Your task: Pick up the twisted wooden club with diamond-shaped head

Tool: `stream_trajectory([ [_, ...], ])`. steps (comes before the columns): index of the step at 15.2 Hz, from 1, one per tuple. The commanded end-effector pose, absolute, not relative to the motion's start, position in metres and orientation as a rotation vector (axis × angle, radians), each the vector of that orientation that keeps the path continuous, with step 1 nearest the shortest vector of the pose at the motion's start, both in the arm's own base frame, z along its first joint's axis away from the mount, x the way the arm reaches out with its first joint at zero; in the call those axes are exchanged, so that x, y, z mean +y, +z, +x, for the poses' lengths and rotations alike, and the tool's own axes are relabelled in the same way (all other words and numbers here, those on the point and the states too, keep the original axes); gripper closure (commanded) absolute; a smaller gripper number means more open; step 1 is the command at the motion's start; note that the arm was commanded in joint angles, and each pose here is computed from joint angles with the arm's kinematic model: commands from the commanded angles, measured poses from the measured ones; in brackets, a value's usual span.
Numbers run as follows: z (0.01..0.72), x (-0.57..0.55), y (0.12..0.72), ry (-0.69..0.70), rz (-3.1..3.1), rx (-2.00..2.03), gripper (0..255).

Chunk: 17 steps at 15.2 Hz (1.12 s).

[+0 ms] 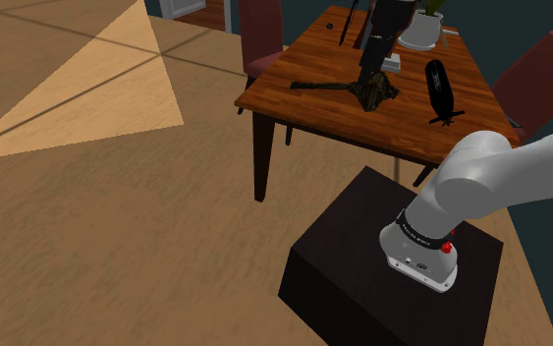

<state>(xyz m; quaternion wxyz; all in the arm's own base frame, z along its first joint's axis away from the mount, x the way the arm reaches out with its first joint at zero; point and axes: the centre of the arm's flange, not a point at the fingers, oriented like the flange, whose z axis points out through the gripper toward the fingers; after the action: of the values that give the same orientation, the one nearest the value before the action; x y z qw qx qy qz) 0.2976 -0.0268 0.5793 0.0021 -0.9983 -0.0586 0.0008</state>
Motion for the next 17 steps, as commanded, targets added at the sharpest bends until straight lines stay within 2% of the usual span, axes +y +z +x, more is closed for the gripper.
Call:
stream_trajectory([
  [1, 0.298, -0.027, 0.579, 0.003, -3.132, -0.184, 0],
  [17, 0.395, -0.213, 0.501, 0.051, -3.015, -0.473, 0],
])
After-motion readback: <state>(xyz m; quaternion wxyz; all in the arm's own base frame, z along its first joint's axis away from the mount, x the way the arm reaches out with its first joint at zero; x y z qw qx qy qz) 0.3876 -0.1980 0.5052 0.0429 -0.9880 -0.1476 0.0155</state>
